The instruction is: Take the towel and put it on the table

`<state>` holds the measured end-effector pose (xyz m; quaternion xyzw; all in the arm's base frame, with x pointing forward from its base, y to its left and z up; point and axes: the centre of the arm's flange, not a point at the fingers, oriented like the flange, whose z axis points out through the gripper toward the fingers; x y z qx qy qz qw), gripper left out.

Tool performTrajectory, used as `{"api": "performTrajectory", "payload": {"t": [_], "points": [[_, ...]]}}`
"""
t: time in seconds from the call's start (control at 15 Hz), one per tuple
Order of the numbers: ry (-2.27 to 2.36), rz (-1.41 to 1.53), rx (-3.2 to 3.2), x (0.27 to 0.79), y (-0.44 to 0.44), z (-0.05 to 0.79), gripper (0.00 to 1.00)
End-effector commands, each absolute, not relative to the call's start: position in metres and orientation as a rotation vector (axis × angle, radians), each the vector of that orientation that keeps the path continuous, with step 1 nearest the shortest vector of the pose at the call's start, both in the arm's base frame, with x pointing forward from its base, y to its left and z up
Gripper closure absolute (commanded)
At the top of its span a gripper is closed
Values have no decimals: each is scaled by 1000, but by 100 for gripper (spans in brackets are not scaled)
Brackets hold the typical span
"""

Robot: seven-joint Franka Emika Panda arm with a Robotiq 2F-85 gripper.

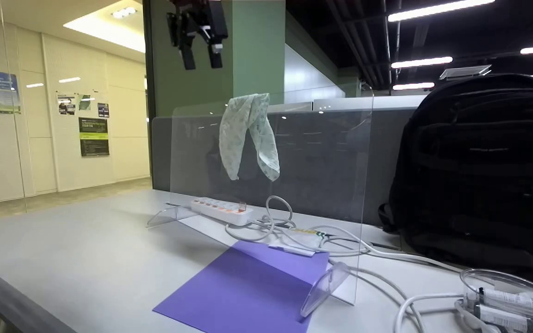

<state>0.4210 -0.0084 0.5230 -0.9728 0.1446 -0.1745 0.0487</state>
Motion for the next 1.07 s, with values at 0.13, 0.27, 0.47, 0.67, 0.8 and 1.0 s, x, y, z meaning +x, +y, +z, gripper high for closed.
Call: {"api": "performTrajectory", "payload": {"t": [0.13,0.27,0.47,0.67,0.8,1.0], "points": [[602,-654,-2983,452,-38,519,0],[568,-651,-3018,461,-41,515,0],[492,-615,-3062,476,-40,508,0],[427,-570,-3070,489,-36,500,0],[401,-553,-3075,497,-33,495,0],[352,-537,-3088,509,-29,488,0]]}}
